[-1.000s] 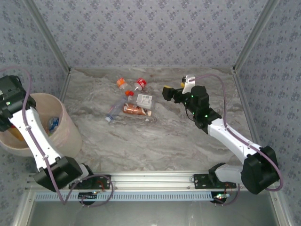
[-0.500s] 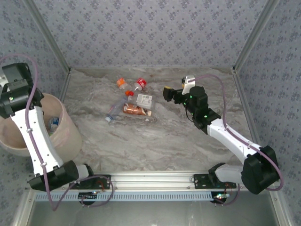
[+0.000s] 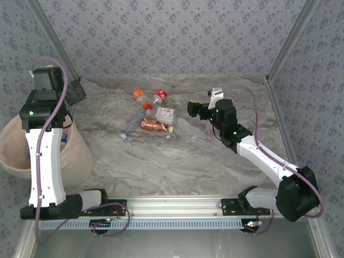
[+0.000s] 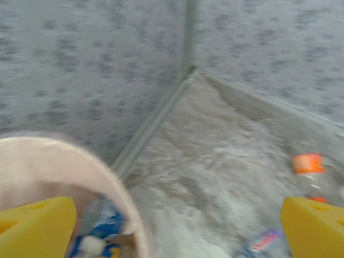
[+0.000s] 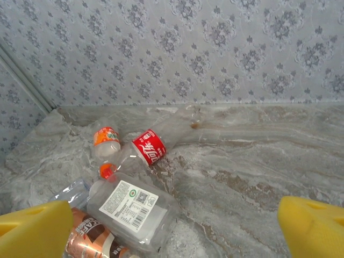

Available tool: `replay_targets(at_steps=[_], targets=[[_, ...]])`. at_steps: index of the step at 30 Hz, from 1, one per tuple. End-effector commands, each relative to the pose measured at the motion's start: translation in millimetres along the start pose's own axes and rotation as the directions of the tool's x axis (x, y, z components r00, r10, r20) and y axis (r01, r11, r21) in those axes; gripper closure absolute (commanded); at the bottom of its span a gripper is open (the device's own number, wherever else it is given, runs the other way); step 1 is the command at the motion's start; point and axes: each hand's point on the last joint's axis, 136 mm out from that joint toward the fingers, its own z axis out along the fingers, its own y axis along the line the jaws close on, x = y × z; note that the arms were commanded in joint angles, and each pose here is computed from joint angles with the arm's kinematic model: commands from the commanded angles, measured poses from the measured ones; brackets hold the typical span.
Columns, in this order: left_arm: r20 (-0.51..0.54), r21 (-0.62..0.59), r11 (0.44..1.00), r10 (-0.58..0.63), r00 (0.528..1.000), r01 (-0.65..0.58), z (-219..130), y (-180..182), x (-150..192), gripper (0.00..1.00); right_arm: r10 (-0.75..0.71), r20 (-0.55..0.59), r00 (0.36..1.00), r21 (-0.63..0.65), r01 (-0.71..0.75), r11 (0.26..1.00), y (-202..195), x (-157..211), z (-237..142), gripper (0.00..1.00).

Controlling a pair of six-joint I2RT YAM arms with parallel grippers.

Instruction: Put the plastic bottles in the bin

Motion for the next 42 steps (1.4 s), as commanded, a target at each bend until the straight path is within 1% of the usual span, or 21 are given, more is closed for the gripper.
replay_targets(at_steps=[1, 4, 7, 10, 12, 13, 15, 18, 20, 23, 26, 29, 32, 36, 42], targets=[[0.026, 0.240, 0.971, 0.008, 1.000, -0.014, -2.8, -62.5, -0.5, 0.02, 0.029, 0.003, 1.000, 0.019, -0.029, 0.999, -2.6, -1.5, -7.2, 0.00], [0.023, 0.408, 0.908, 0.099, 0.995, -0.100, -1.1, -115.6, 14.2, 0.02, 0.036, -0.003, 0.999, 0.026, -0.036, 0.999, -4.3, 0.5, -9.9, 0.00], [-0.005, 0.495, 0.853, 0.191, 0.982, -0.164, 9.9, -151.8, 34.9, 0.02, 0.037, -0.010, 0.999, 0.037, -0.036, 0.999, -7.2, 3.0, -15.2, 0.00], [-0.079, 0.555, 0.809, 0.282, 0.956, -0.193, 31.1, -179.2, 64.7, 0.02, 0.030, -0.010, 1.000, 0.056, -0.029, 0.998, -12.5, 5.0, -21.9, 0.00], [-0.151, 0.604, 0.774, 0.349, 0.925, -0.193, 48.4, -195.8, 92.3, 0.02, 0.025, -0.003, 1.000, 0.066, -0.025, 0.998, -15.8, 5.7, -27.1, 0.00], [-0.180, 0.611, 0.767, 0.373, 0.910, -0.193, 56.7, -200.2, 103.8, 0.02, 0.022, 0.000, 1.000, 0.068, -0.022, 0.997, -16.8, 6.1, -29.8, 0.00], [-0.241, 0.606, 0.767, 0.431, 0.869, -0.212, 79.1, -203.6, 131.2, 0.02, 0.019, 0.007, 1.000, 0.073, -0.020, 0.997, -19.4, 7.1, -36.1, 0.00], [-0.310, 0.584, 0.772, 0.497, 0.810, -0.250, 107.5, -200.7, 162.8, 0.02, 0.016, 0.015, 1.000, 0.091, -0.017, 0.996, -25.4, 9.3, -45.2, 0.00], [-0.353, 0.570, 0.774, 0.532, 0.770, -0.274, 121.4, -197.1, 178.5, 0.02, 0.015, 0.015, 1.000, 0.100, -0.016, 0.995, -28.5, 10.5, -50.4, 0.00], [-0.412, 0.503, 0.800, 0.554, 0.723, -0.327, 146.7, -184.4, 194.8, 0.02, 0.015, 0.014, 1.000, 0.112, -0.017, 0.994, -32.4, 13.3, -56.2, 0.00], [-0.472, 0.478, 0.820, 0.543, 0.695, -0.315, 168.7, -178.8, 211.1, 0.06, 0.022, 0.019, 1.000, 0.119, -0.024, 0.993, -35.0, 14.0, -59.6, 0.00], [-0.505, 0.481, 0.817, 0.555, 0.661, -0.318, 184.4, -181.9, 227.4, 0.09, 0.030, 0.023, 0.999, 0.120, -0.032, 0.992, -35.6, 13.8, -60.4, 0.00], [-0.542, 0.495, 0.819, 0.552, 0.634, -0.290, 194.8, -186.9, 241.1, 0.11, 0.034, 0.024, 0.999, 0.120, -0.037, 0.992, -35.6, 12.9, -61.0, 0.00], [-0.575, 0.495, 0.822, 0.553, 0.603, -0.282, 206.9, -188.6, 256.0, 0.15, 0.034, 0.020, 0.999, 0.118, -0.036, 0.992, -35.5, 14.0, -61.5, 0.00], [-0.611, 0.489, 0.827, 0.552, 0.567, -0.278, 219.6, -186.5, 277.4, 0.17, 0.032, 0.014, 0.999, 0.127, -0.034, 0.991, -37.4, 16.4, -62.6, 0.00]])
